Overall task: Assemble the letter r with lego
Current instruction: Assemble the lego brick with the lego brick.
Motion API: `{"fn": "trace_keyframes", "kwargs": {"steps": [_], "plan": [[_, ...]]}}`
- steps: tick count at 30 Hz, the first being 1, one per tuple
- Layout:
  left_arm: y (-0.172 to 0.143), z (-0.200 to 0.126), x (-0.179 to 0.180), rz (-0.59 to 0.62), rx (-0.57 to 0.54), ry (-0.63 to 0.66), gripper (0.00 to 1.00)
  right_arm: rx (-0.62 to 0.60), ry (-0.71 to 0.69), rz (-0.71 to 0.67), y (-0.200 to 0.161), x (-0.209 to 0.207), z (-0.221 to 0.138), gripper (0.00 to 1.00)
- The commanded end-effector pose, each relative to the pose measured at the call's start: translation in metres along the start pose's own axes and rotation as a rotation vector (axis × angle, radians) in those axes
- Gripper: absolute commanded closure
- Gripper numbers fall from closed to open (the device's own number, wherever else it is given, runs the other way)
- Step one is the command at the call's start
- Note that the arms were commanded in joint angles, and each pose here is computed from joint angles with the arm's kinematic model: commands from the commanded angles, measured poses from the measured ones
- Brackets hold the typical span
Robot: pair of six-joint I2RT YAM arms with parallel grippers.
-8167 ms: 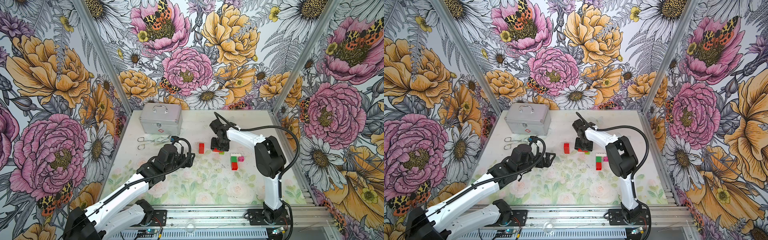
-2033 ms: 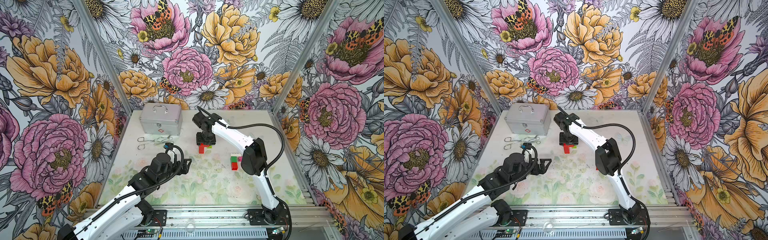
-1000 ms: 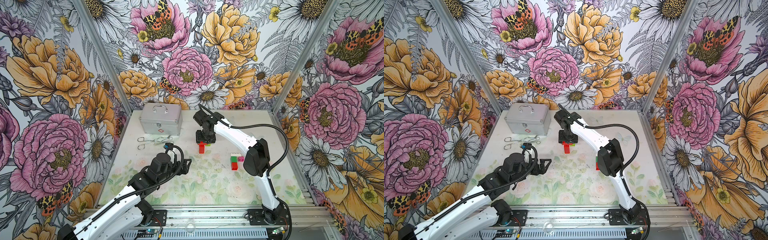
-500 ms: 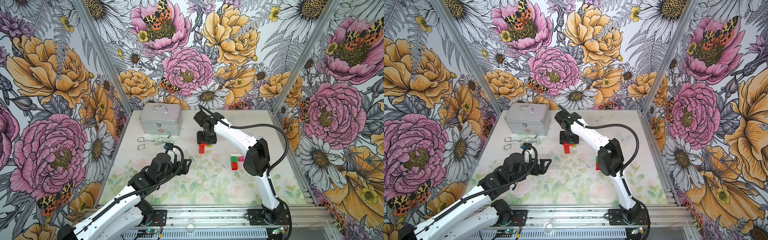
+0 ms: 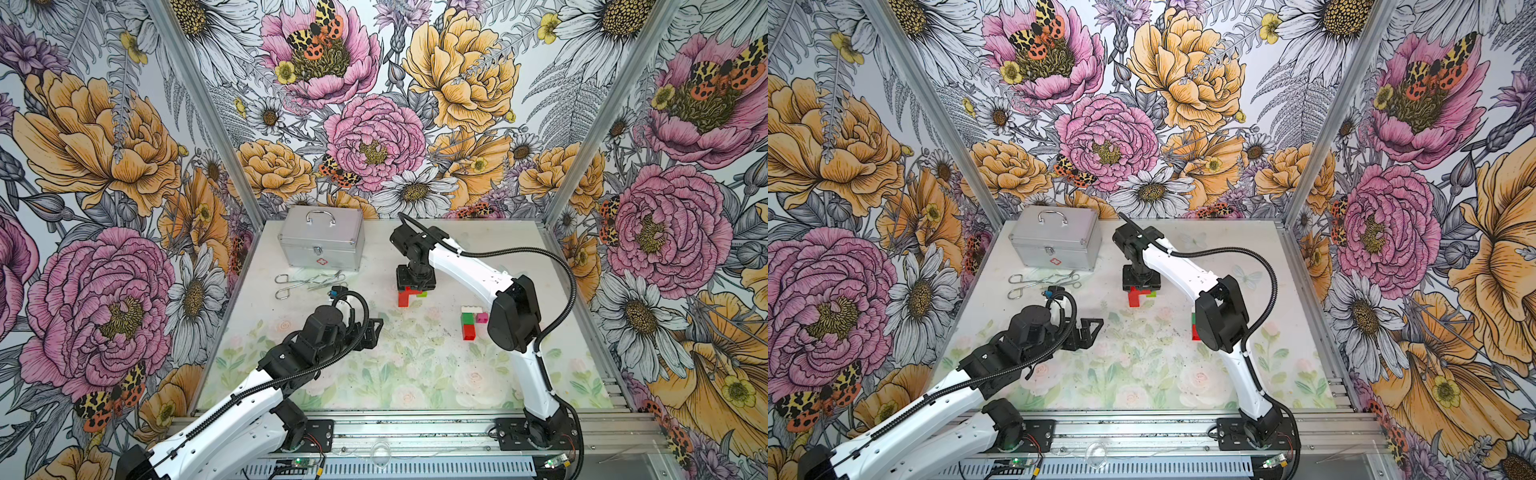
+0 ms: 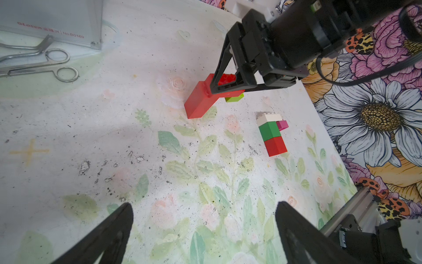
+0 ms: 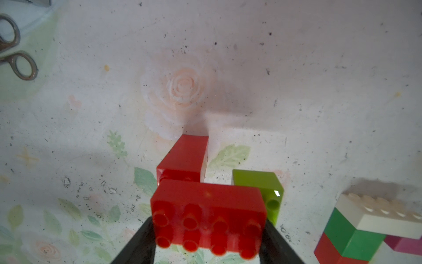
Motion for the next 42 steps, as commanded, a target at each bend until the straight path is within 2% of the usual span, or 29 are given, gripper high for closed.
{"fn": "trace_keyframes", "kwargs": {"steps": [1, 42], "plan": [[0.0106, -0.0025, -0.0011, -0.006, -0.025, 0.011, 0.01, -0.001, -0.006, -0.005, 0.0033, -0.0031, 0.007, 0.69], [0.0089, 0.0027, -0.0053, -0.009, -0.017, -0.018, 0.01, 0.013, 0.027, -0.022, 0.0008, 0.005, 0.0067, 0.69]]}}
Point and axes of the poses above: each gripper's point midway between its finger pads, its own z axis out along the fingers, its own x axis along the line the jaws close on, y = z × x, the point moved 2 cm from there along -z, back along the fingers, and after that the axes turned 3 degrees about z, right-handed, at the moved point
